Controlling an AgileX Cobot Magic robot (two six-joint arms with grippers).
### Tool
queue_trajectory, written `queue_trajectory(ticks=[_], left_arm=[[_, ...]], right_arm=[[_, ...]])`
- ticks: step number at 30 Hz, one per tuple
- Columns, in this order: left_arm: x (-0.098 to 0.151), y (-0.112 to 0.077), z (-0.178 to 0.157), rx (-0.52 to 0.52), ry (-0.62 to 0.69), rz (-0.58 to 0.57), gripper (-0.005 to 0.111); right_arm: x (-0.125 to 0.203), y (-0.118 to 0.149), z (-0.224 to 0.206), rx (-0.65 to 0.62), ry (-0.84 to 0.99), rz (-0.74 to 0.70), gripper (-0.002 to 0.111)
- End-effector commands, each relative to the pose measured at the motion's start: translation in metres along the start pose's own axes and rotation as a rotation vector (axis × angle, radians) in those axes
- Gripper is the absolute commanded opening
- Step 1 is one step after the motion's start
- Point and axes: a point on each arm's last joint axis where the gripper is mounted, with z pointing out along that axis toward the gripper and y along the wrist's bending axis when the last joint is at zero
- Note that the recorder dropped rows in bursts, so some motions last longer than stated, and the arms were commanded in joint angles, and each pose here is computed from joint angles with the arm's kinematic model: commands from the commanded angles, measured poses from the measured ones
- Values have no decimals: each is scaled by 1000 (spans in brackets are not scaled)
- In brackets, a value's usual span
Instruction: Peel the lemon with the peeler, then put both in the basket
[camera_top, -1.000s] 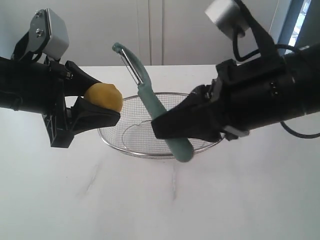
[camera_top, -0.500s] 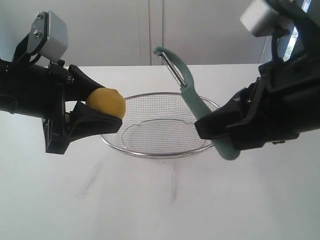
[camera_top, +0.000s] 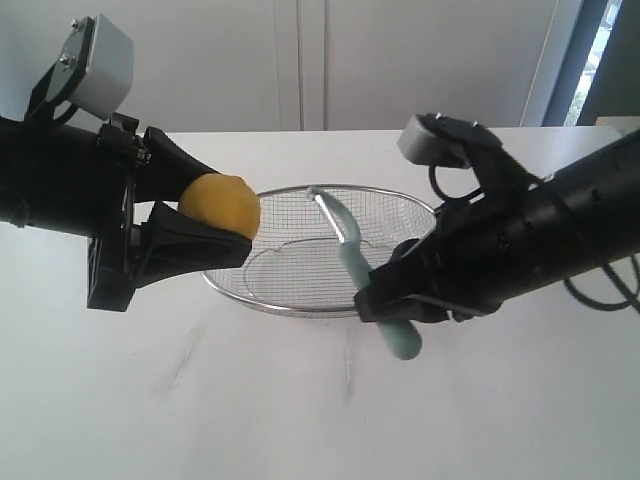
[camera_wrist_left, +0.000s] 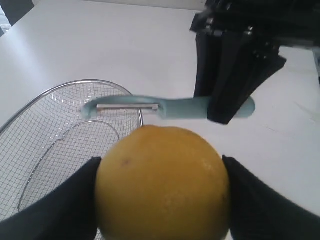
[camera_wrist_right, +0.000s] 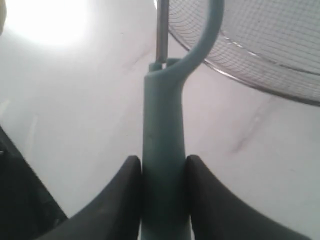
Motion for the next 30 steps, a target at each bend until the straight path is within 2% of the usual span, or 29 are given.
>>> queue_trajectory(ticks=[1,7,12,17,22,30], left_arm=[[-4,-3,0,17,-35,-10,1],[-4,-3,0,17,-36,-5,1],[-4,-3,0,17,-36,4,1],[-4,-3,0,16,-36,13,1],[-4,-3,0,15,-35,13,1],[-4,-3,0,15,-35,13,1]], right_arm=[[-6,4,20,-213,-41,34,0],[-10,3,41,-382,-47,140,0],[-6,5,48,-495,13,166,0],[-7,6,48,-508,7,175,0],[-8,12,44,-585,-1,198,0],[-11,12,39,-550,-35,185,0]])
